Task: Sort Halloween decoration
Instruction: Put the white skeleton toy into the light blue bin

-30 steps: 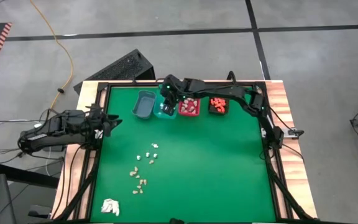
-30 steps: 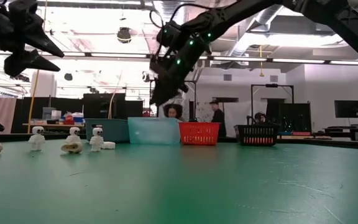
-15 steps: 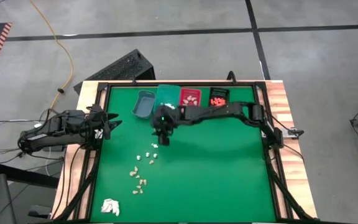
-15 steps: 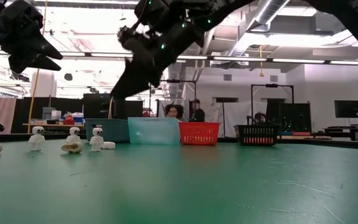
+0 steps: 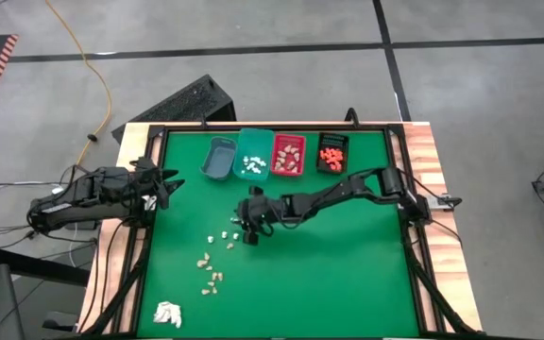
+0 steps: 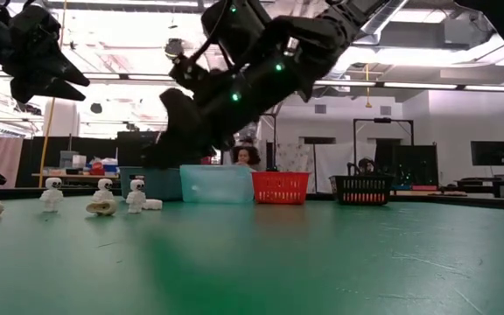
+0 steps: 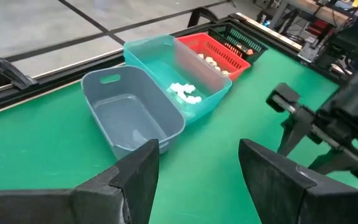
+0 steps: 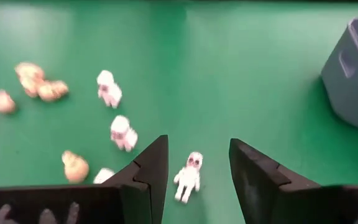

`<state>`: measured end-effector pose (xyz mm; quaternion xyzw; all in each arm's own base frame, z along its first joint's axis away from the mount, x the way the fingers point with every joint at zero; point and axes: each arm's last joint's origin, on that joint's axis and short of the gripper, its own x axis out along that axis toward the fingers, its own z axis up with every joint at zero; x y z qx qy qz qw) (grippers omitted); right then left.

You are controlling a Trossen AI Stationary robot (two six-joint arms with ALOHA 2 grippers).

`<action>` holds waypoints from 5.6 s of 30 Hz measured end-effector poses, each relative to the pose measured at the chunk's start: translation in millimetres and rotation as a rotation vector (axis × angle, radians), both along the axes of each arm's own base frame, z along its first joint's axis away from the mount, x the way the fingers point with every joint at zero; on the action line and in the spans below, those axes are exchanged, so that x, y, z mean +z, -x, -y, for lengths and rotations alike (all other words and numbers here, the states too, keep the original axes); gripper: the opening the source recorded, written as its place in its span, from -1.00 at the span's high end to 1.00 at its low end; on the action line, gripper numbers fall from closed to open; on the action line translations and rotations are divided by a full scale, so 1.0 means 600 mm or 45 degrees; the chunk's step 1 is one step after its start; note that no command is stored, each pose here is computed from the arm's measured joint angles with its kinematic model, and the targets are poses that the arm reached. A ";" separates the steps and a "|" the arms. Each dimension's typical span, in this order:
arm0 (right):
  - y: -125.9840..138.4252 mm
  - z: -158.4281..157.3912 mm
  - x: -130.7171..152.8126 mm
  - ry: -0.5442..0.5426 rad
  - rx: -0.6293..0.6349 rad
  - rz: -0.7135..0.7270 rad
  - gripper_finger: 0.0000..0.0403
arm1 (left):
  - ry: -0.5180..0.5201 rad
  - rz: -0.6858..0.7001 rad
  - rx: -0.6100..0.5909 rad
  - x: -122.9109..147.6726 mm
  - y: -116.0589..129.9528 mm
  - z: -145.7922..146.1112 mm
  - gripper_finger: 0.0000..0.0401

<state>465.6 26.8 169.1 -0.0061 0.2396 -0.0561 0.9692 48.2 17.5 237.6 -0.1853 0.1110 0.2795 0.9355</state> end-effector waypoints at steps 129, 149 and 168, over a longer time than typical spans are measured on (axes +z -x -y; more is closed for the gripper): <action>0.046 0.218 0.076 -0.385 -0.089 0.183 0.25 | 0.103 0.221 0.072 0.018 -0.006 -0.002 -0.05; 0.007 0.000 0.010 -0.156 0.579 0.111 0.24 | 0.161 0.248 0.112 0.017 -0.005 -0.003 -0.05; -0.006 0.001 -0.045 -0.149 0.510 0.083 0.22 | 0.163 0.243 0.114 0.016 -0.005 -0.003 -0.05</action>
